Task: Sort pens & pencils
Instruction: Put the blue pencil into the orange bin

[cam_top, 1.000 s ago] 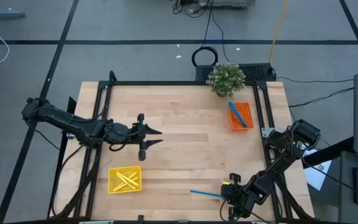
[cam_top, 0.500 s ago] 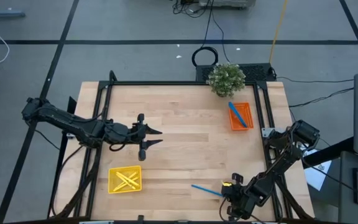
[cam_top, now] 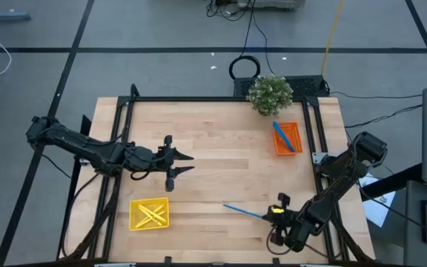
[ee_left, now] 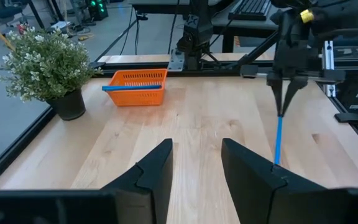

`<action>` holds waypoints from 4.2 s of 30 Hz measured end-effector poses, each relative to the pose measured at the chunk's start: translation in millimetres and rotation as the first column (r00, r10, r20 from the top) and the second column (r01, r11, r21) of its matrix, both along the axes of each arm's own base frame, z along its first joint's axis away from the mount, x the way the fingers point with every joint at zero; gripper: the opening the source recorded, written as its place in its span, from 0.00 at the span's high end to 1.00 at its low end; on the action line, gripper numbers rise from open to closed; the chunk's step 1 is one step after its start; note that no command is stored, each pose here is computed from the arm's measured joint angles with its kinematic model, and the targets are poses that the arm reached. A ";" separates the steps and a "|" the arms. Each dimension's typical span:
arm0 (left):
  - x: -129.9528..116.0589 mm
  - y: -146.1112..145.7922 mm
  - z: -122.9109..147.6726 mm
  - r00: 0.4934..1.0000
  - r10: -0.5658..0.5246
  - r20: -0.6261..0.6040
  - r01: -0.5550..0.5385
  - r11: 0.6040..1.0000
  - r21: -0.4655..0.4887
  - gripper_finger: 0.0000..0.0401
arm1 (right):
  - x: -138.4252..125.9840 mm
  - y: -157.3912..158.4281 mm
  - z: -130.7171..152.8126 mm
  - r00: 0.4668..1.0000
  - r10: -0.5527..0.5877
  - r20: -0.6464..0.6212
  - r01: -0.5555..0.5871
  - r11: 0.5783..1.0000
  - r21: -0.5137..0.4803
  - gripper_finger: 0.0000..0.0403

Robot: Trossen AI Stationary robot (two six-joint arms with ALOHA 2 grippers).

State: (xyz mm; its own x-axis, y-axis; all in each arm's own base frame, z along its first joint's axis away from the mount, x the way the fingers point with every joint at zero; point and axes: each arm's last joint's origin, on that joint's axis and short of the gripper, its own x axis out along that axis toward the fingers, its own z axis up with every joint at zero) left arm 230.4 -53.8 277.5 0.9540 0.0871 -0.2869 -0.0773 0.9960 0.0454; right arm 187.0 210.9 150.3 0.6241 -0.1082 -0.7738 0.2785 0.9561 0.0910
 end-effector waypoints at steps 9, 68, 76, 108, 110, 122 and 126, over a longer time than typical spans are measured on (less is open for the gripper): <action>0.0 0.0 0.0 1.000 -0.001 0.000 0.001 1.000 0.000 0.64 | 2.5 -9.0 19.8 0.993 0.011 0.121 0.001 0.996 -0.093 1.00; -21.2 47.5 -70.7 0.955 -0.114 0.272 0.088 0.990 0.107 1.00 | 14.0 -169.7 53.3 0.780 -0.097 0.618 0.322 0.909 -0.264 1.00; -21.2 47.5 -71.0 0.956 -0.114 0.270 0.088 0.990 0.108 1.00 | -17.0 -187.2 51.7 0.838 -0.344 0.423 0.478 0.837 -0.267 1.00; -21.2 48.1 -72.7 0.963 -0.096 0.252 0.070 0.992 0.108 1.00 | -92.8 -202.4 20.5 0.711 -0.692 -0.129 0.665 0.720 -0.196 1.00; -21.2 48.1 -72.7 0.963 -0.096 0.252 0.070 0.992 0.108 0.99 | -92.8 -202.4 20.0 0.701 -0.702 -0.130 0.675 0.711 -0.198 1.00; -21.1 48.1 -72.7 0.963 -0.095 0.252 0.070 0.992 0.105 0.98 | -91.6 -201.5 19.6 0.714 -0.684 -0.150 0.659 0.729 -0.186 0.97; -21.1 48.1 -72.6 0.963 -0.094 0.253 0.070 0.992 0.103 0.99 | -89.8 -201.0 19.7 0.718 -0.682 -0.139 0.661 0.731 -0.172 0.89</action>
State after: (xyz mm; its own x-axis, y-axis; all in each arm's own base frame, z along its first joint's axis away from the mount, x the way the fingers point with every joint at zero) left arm 209.3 -5.7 204.9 0.9995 0.0198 -0.0261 -0.0164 0.9918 0.1271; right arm 97.2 9.9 170.0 0.2072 -0.5288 -0.8231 0.8517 0.5115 -0.1142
